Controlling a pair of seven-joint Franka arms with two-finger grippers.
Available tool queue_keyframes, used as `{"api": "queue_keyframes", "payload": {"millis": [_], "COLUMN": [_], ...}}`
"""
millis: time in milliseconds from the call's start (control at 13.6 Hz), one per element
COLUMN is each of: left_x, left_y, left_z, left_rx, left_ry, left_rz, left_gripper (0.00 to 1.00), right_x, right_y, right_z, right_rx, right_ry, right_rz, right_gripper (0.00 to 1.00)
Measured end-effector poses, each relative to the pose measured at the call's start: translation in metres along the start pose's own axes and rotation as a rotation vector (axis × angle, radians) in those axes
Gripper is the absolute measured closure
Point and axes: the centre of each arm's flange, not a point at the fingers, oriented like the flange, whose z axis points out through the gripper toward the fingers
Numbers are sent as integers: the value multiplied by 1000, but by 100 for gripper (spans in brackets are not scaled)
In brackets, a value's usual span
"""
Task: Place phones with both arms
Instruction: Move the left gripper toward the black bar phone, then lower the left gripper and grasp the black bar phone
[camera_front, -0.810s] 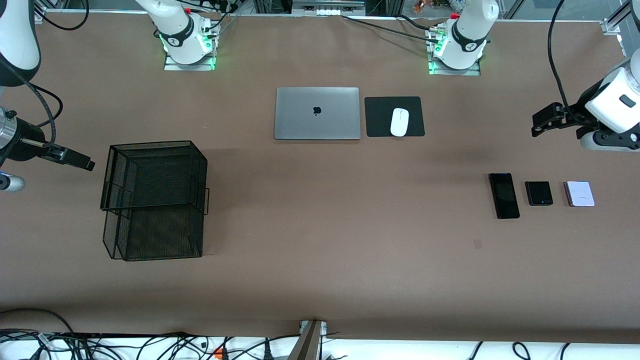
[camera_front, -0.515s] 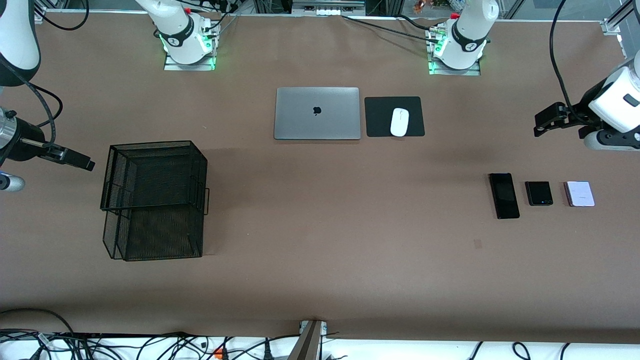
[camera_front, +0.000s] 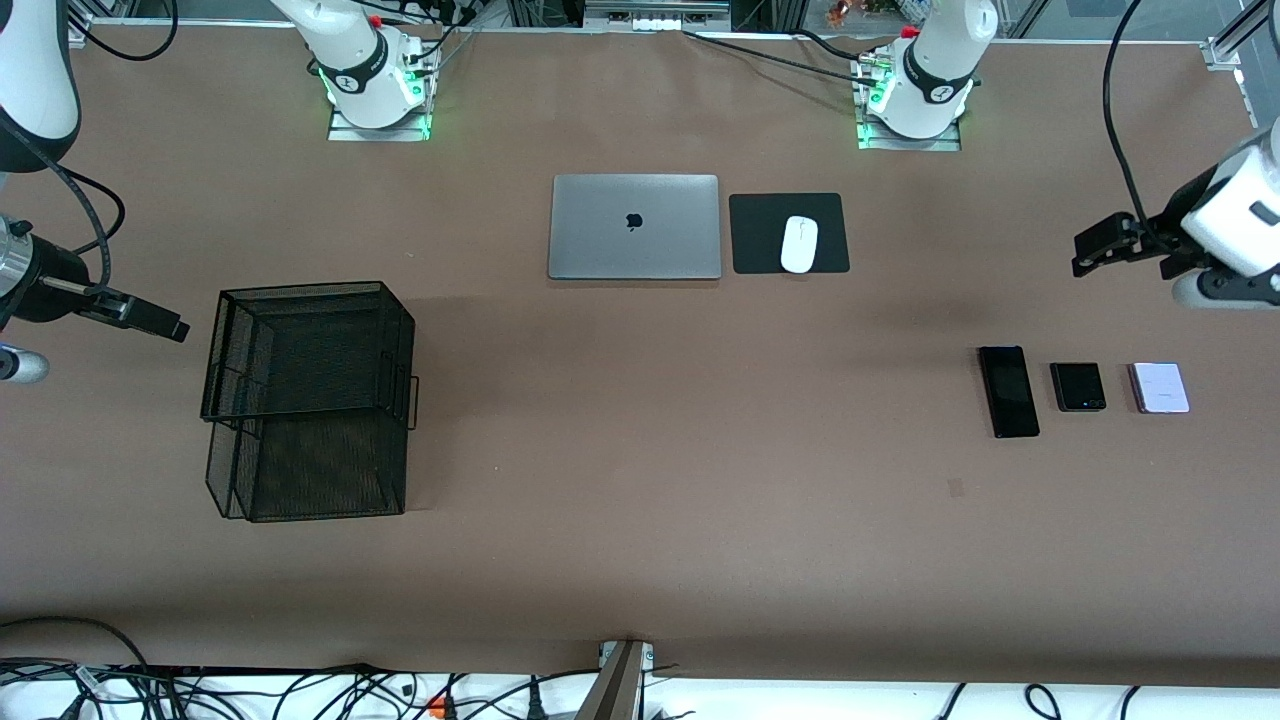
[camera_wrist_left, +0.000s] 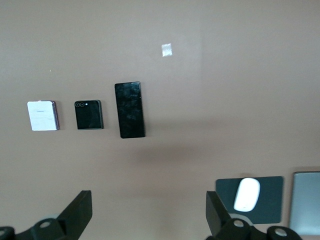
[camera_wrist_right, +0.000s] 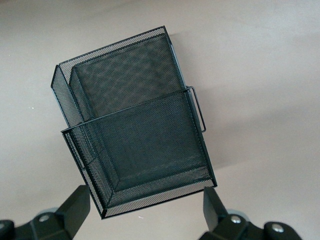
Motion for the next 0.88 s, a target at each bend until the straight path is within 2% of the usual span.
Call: {"api": "queue_keyframes", "payload": {"millis": [294, 442, 662, 883], "left_x": [53, 72, 78, 74], "left_y": [-52, -75, -95, -102], "left_z": [91, 139, 203, 253], "left_rx": [-19, -26, -23, -23], "left_ry": [-6, 19, 100, 144], "left_rz": [10, -4, -22, -38], "left_gripper": [0, 0, 0, 0], "right_x": [0, 0, 0, 0], "right_y": [0, 0, 0, 0], "right_z": [0, 0, 0, 0], "right_rx": [0, 0, 0, 0], "right_ry": [0, 0, -1, -1], "right_rz": [0, 0, 0, 0], "right_gripper": [0, 0, 0, 0]}}
